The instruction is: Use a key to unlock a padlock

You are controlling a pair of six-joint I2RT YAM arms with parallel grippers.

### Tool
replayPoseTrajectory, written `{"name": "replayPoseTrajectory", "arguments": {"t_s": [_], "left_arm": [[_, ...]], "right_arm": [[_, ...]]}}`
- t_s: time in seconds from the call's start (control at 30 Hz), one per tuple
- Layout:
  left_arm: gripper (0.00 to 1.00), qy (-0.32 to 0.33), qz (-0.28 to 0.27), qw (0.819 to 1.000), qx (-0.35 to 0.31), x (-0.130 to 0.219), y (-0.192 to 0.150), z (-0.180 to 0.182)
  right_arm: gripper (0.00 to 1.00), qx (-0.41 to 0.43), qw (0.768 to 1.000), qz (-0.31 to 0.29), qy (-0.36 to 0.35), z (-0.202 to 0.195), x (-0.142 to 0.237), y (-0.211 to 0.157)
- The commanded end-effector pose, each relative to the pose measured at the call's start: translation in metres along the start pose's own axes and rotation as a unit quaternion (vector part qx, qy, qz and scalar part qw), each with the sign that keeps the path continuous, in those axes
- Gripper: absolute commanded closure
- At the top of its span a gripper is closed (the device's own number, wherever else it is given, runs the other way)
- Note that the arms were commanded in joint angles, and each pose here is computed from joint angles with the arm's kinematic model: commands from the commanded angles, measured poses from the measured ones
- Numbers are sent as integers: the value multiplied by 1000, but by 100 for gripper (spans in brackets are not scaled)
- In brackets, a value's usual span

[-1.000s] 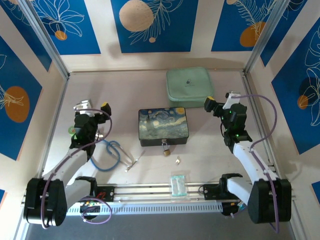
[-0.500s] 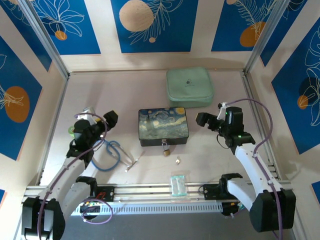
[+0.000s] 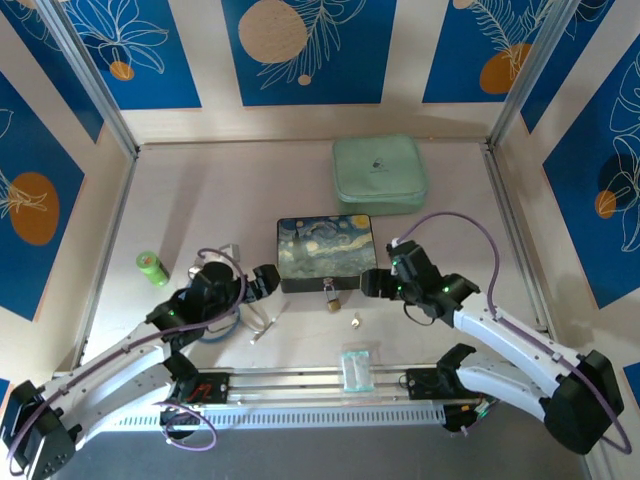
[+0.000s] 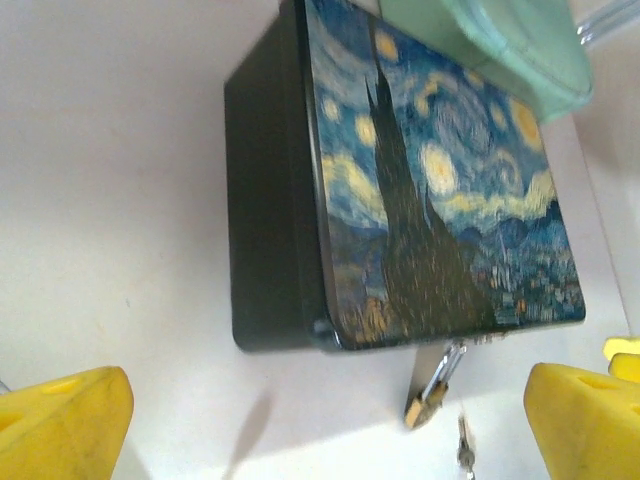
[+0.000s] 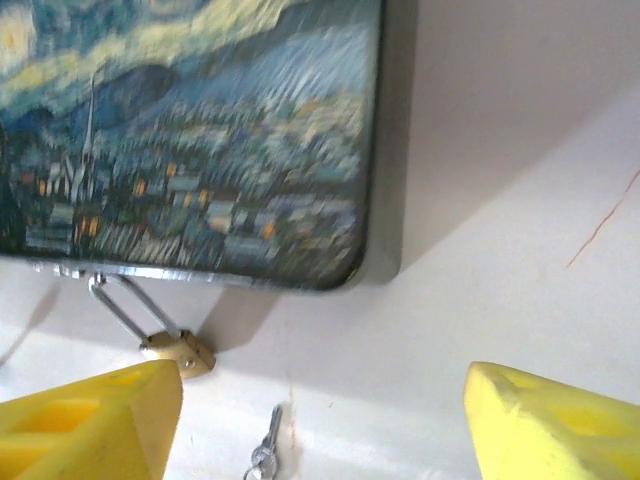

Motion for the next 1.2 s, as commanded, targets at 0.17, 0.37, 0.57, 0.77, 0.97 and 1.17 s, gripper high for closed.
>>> {"name": "replayPoseTrajectory", "arguments": {"t_s": [0.17, 0.37, 0.57, 0.77, 0.97, 1.17], "left_arm": [[0, 12, -27, 999, 19, 0, -15, -13], [2, 20, -10, 1000, 2, -9, -33, -26], [4, 16, 0, 1000, -13, -17, -50, -36], [6, 18, -5, 999, -41, -10, -45, -37], [7, 15, 2, 999, -37, -12, -48, -38], [7, 18, 6, 999, -39, -19, -52, -39]], "right_arm": [[35, -2, 999, 46, -27, 23, -13, -45], [43, 9, 996, 60, -60, 30, -16, -65], [48, 10, 996, 75, -42, 46, -26, -75], [49, 26, 992, 104, -71, 50, -34, -82], [55, 44, 990, 114, -66, 61, -44, -81], [59, 50, 989, 118, -67, 67, -50, -79]]}}
Point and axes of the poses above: each hand's point on the last joint's axis, 136 mm out from that joint toward the fingers, its own x axis back along the fingers, its own z axis along the line the jaws close on, y = z × x, the point moved 3 cm from there along x, back along the fingers, and after that the axes turned 14 degrees about x, right-handed, at the moved point
